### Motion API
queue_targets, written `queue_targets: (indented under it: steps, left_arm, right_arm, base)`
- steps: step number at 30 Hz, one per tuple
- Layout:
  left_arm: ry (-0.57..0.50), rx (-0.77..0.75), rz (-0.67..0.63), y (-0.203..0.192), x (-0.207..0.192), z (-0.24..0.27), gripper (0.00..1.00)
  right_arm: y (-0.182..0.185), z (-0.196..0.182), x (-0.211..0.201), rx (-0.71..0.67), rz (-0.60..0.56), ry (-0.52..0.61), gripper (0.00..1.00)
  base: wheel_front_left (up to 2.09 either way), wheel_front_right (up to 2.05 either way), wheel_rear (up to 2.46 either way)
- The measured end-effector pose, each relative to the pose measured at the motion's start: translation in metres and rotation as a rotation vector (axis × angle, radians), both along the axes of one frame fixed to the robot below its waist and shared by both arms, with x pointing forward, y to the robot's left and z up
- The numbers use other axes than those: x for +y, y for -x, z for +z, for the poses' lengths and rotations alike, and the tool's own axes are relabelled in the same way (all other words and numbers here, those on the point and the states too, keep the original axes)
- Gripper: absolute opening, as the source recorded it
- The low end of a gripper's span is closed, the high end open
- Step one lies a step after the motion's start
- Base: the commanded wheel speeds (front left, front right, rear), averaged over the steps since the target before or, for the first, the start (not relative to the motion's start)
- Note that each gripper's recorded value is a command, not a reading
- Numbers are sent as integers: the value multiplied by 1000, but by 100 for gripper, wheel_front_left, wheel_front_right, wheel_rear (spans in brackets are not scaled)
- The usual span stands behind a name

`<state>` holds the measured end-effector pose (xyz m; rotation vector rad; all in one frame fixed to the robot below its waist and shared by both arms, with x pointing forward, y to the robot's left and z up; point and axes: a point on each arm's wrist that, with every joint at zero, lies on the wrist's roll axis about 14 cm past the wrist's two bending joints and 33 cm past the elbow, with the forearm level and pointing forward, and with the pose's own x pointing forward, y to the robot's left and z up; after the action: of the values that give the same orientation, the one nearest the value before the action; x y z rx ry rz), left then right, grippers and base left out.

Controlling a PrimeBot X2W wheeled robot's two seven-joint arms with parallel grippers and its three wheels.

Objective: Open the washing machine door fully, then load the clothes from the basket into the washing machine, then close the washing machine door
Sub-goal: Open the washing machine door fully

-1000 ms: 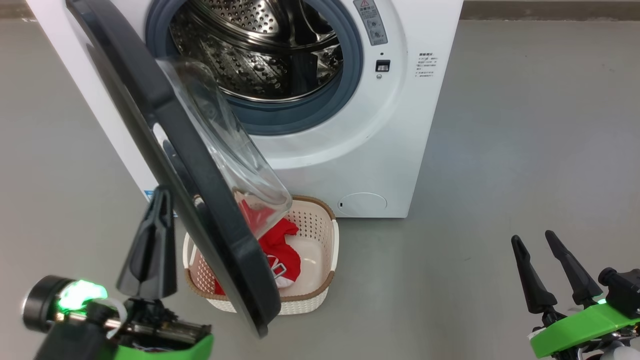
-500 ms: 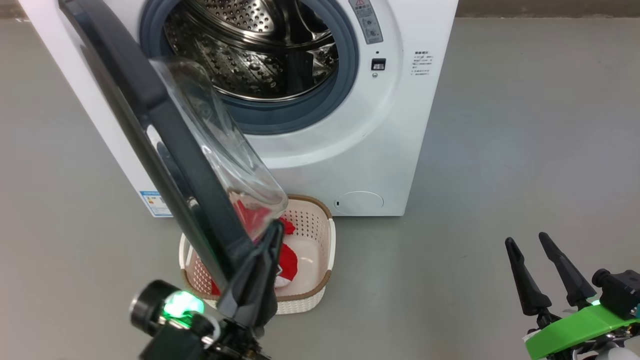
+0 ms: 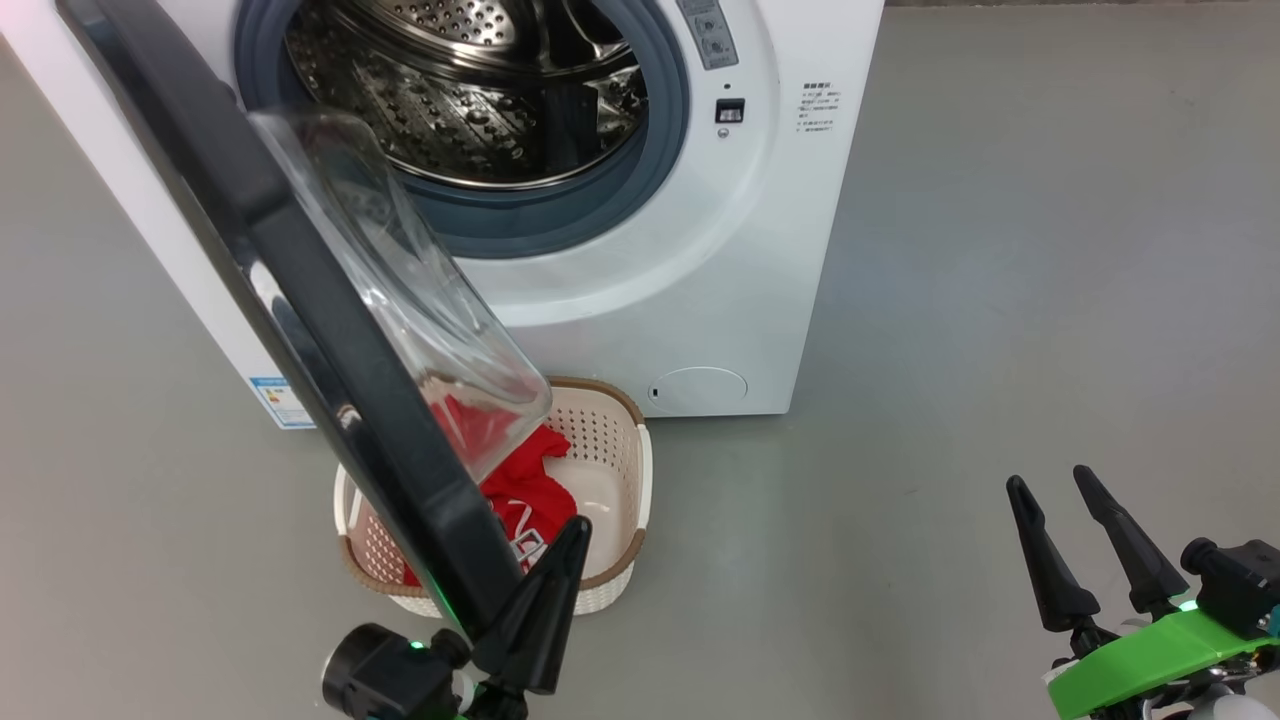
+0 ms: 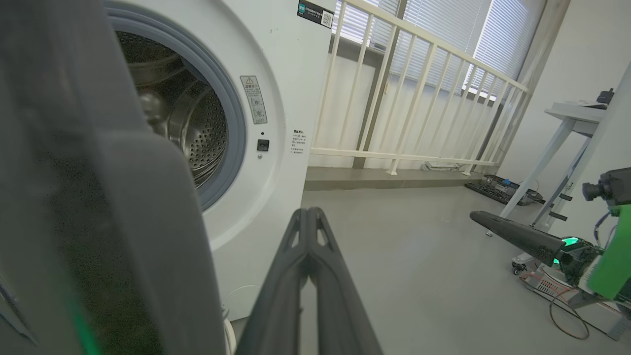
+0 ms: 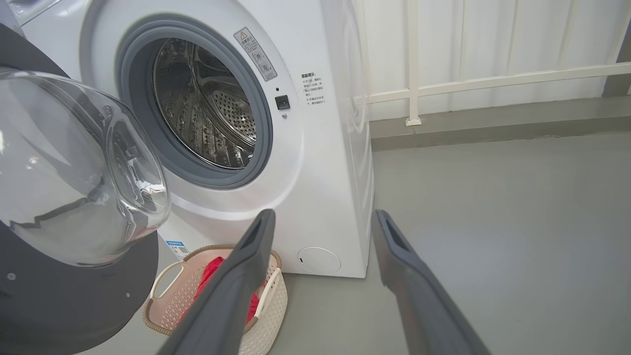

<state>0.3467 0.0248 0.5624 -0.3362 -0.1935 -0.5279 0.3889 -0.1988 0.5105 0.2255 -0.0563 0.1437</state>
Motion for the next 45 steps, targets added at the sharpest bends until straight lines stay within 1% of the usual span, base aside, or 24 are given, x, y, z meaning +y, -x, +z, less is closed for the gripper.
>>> queue_targets:
  steps: [7,14,22,45]
  left_arm:
    - [2,69,13,-9,3,-19,0]
    - [16,90,30,-12,6,-23,0]
    - [26,93,69,-11,16,-23,0]
    - [16,112,273,0,77,-30,0]
  right_arm:
    - [-2,-2,-2,6,-6,0,100]
    - [-5,-3,0,6,-3,-3,100]
    - [-13,-5,14,13,35,-9,100]
    - [-35,-11,64,23,171,-22,100]
  base:
    - [0,0,0]
    - [0,0,0]
    - [0,0,0]
    - [0,0,0]
